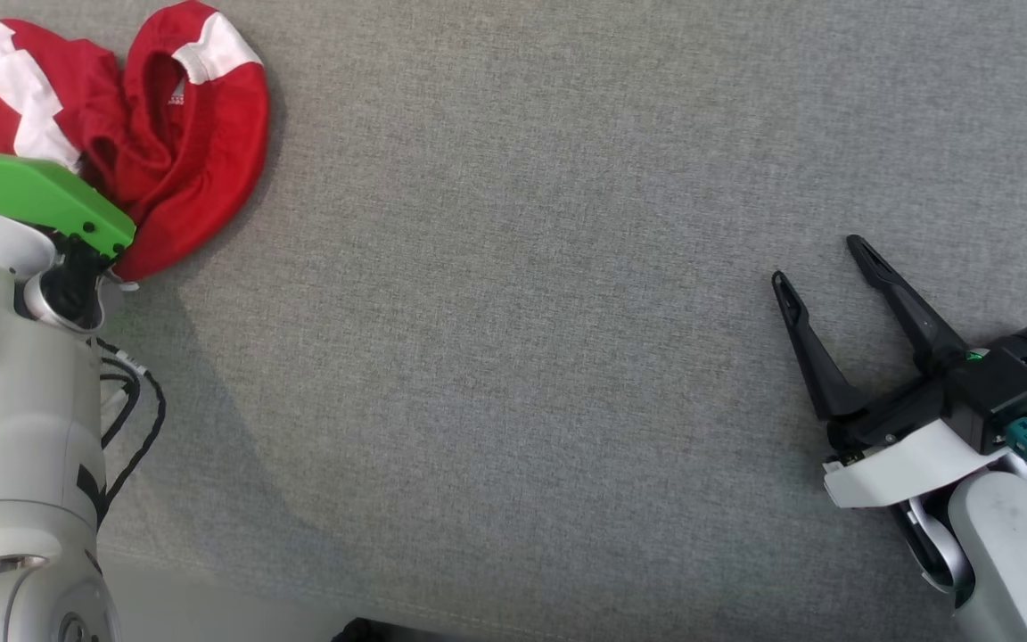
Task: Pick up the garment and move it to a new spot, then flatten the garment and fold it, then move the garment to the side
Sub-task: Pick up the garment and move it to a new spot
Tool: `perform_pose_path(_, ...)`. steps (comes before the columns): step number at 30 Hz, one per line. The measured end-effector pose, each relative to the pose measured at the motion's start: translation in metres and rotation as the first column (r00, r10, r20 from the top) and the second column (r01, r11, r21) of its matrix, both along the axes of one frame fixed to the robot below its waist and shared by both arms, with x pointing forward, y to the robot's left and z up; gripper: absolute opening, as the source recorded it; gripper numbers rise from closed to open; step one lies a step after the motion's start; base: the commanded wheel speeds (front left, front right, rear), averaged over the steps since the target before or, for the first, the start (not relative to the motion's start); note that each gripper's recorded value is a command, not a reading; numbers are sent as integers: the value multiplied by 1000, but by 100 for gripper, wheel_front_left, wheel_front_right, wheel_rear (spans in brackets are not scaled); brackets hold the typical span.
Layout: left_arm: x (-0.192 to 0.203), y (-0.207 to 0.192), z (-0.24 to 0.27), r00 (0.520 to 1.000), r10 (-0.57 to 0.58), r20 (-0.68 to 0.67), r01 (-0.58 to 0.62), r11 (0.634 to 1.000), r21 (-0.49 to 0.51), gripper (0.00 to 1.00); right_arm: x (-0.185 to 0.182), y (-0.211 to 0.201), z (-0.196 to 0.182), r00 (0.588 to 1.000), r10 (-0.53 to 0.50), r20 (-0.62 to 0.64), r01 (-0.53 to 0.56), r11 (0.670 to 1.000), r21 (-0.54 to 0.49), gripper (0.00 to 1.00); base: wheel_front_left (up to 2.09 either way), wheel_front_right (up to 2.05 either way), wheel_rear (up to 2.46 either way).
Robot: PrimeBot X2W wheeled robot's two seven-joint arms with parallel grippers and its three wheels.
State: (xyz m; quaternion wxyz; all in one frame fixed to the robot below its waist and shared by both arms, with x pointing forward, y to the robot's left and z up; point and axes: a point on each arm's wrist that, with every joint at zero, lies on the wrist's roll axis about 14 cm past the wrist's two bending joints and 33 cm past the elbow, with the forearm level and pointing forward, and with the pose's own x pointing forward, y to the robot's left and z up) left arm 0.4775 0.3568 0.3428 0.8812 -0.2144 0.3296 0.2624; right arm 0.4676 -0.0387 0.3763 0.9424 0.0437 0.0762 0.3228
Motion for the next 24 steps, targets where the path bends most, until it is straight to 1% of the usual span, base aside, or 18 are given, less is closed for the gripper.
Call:
perform_pose_path(4, 10, 14, 25, 993, -10, 118, -2, 995, 104, 0, -2, -1, 4, 1000, -10, 2, 10, 1000, -2, 100, 0, 0, 0)
perform_pose_path(7, 19, 28, 56, 974, -37, 226, -4, 984, 179, 0, -6, 0, 10, 1000, -21, -2, 21, 1000, 4, 100, 0, 0, 0)
perform_pose_path(9, 26, 34, 79, 954, -79, 291, 7, 970, 243, 0, -10, 1, 14, 1000, -29, -3, 29, 1000, 8, 100, 0, 0, 0)
perform_pose_path(11, 33, 34, 101, 932, -143, 334, 35, 950, 309, 0, -14, 2, 20, 999, -37, -2, 37, 999, 17, 100, 0, 0, 0)
perform_pose_path(12, 37, 32, 115, 915, -190, 355, 56, 934, 354, 0, -17, 2, 25, 999, -45, 0, 45, 999, 24, 100, 0, 0, 0)
perform_pose_path(13, 40, 30, 123, 904, -214, 369, 66, 925, 374, 0, -19, 1, 28, 999, -52, 1, 52, 998, 29, 100, 0, 0, 0)
perform_pose_path(17, 57, 8, 167, 833, -359, 422, 132, 868, 478, 0, -24, -6, 47, 995, -93, 28, 91, 995, 46, 100, 0, 0, 0)
perform_pose_path(18, 62, -1, 180, 806, -406, 430, 155, 846, 510, 0, -27, -8, 52, 994, -104, 33, 103, 993, 50, 100, 0, 0, 0)
perform_pose_path(20, 70, -20, 200, 757, -466, 458, 180, 823, 539, 0, -31, -13, 60, 991, -126, 42, 124, 991, 57, 100, 0, 0, 0)
perform_pose_path(24, 82, -83, 227, 629, -601, 493, 287, 769, 571, 0, -41, -27, 75, 981, -182, 64, 178, 982, 67, 100, 0, 0, 0)
